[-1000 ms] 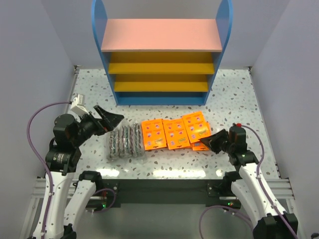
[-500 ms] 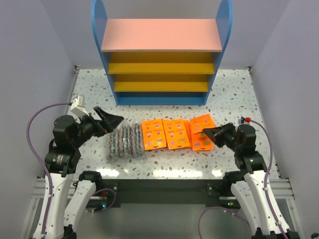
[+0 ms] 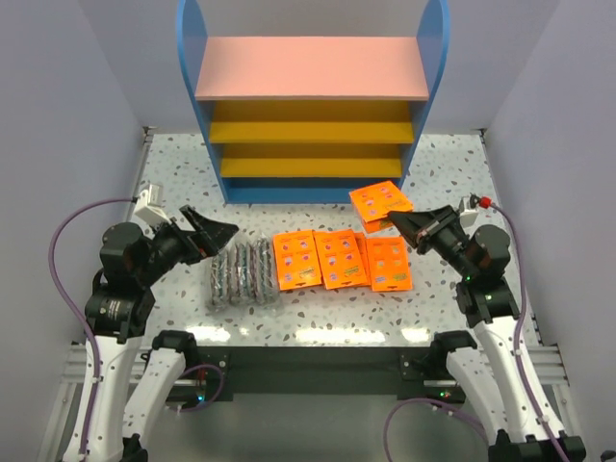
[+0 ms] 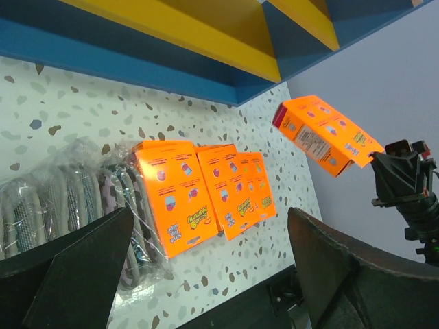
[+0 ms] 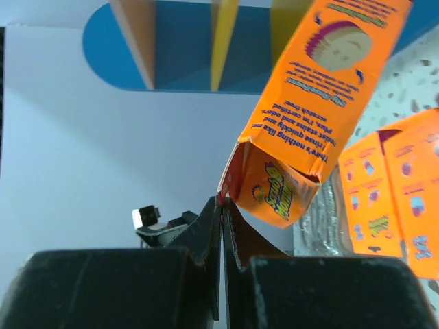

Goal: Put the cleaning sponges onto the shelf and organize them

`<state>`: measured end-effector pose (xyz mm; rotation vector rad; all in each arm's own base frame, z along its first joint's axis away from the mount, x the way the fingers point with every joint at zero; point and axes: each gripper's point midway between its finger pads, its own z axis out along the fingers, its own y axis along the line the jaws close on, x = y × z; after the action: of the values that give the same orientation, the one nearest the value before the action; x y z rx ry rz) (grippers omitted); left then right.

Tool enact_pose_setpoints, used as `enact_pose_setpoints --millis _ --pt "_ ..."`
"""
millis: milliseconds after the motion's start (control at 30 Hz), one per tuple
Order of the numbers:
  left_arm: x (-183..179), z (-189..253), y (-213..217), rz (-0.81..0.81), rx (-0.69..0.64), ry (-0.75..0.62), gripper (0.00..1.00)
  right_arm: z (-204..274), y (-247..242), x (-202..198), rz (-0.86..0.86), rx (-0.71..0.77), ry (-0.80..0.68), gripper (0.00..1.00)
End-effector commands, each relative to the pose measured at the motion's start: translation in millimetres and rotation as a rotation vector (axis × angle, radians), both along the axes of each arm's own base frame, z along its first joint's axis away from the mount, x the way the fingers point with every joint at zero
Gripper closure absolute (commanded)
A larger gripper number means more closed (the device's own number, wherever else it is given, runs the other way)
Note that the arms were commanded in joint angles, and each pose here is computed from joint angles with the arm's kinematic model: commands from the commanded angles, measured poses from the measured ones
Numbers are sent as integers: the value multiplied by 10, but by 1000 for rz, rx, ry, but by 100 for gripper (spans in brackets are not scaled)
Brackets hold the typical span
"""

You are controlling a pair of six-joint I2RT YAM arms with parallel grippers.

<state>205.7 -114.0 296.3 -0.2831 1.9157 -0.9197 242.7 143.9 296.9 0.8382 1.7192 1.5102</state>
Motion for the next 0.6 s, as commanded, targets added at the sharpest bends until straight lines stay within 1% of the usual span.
enact_pose_setpoints --millis 0,33,200,267,400,500,567 --pt "-25 141 -38 -27 -2 -47 0 900 115 -68 97 97 -286 100" --pt "-23 138 -39 -27 -2 -47 0 1021 127 -69 108 101 -329 100" --pt "-26 150 -49 -33 -6 -49 0 1302 179 92 137 98 -380 100" --pt "-25 163 -46 -31 -6 -52 0 1338 184 156 134 94 -390 100" --pt "-21 145 -50 -32 -10 -45 0 1321 188 452 111 84 -387 100" --pt "-21 146 -52 -33 -10 -44 0 1375 197 593 107 92 -411 100" --pt "-19 149 -52 -33 -9 -44 0 1320 211 746 102 88 -395 100"
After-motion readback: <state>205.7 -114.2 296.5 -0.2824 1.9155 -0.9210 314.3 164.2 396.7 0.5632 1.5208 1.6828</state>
